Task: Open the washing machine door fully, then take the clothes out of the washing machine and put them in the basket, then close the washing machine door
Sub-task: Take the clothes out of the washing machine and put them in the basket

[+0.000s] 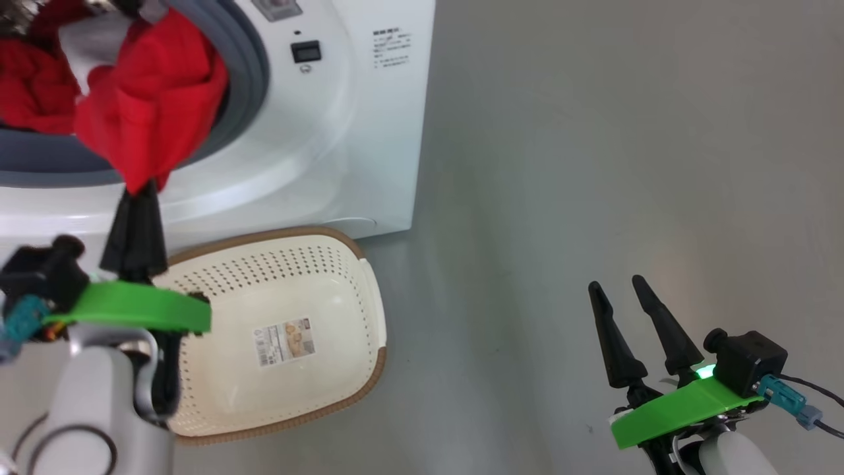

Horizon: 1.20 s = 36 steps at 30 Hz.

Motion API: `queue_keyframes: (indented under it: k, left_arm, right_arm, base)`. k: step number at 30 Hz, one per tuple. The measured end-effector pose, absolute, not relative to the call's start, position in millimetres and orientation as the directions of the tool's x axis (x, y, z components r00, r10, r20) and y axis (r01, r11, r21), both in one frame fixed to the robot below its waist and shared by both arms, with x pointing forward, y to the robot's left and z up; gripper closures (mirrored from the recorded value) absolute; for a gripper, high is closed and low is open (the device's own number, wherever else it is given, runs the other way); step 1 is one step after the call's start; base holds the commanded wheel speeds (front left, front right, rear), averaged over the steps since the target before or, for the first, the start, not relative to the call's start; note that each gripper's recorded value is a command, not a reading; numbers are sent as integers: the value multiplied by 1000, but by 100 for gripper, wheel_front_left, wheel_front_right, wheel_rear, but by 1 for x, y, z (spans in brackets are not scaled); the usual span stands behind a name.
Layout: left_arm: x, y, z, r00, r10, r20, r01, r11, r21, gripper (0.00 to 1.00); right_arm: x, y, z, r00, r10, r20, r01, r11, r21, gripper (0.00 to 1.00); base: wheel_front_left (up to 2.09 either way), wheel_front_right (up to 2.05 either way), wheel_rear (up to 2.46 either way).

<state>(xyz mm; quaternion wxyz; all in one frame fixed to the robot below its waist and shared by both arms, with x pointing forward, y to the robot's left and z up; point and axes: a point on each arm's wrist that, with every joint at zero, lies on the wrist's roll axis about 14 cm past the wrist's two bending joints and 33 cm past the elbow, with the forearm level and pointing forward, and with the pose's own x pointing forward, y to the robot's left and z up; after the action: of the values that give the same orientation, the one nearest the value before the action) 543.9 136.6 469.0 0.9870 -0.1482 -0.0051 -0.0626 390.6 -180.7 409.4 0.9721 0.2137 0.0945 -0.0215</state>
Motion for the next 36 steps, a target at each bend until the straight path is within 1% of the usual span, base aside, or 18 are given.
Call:
queue_keyframes:
  k: [6,10,14,17,21,23,26,31,34,36]
  left_arm:
    - [508,143,476,993,-106,47,115,950,-290,100]
    - [491,160,485,996,-55,72,74,953,-294,100]
    - [482,180,506,991,1,134,38,957,-288,100]
    - [476,185,515,986,15,163,33,958,-285,100]
    - [471,186,532,976,20,218,48,952,-302,100]
    - [472,185,549,962,22,274,68,947,-315,100]
    - [473,180,554,956,7,292,90,944,-317,100]
    - [476,169,539,969,-21,248,104,940,-325,100]
    - [478,166,512,985,-27,172,86,934,-347,100]
    - [478,164,490,994,-30,107,67,931,-359,96]
  right_arm:
    - [389,-178,416,985,12,-174,62,908,414,0]
    - [392,-175,421,987,23,-158,45,909,415,0]
    - [394,-171,423,988,37,-150,29,909,416,0]
    - [392,-169,421,987,42,-156,28,908,418,0]
    - [391,-169,419,986,43,-162,29,909,416,0]
    - [392,-171,417,985,40,-167,33,909,415,0]
    - [392,-172,415,984,37,-172,38,909,414,0]
    - [391,-174,414,984,29,-176,47,910,412,0]
    - [392,-175,413,983,26,-180,52,909,413,0]
    - [394,-174,411,983,25,-183,54,908,415,0]
  base:
    - [0,0,0]
    - [0,0,0]
    - [0,0,0]
    - [0,0,0]
    - [0,0,0]
    - [0,0,0]
    - [0,0,0]
    - [0,0,0]
    - [0,0,0]
    - [0,0,0]
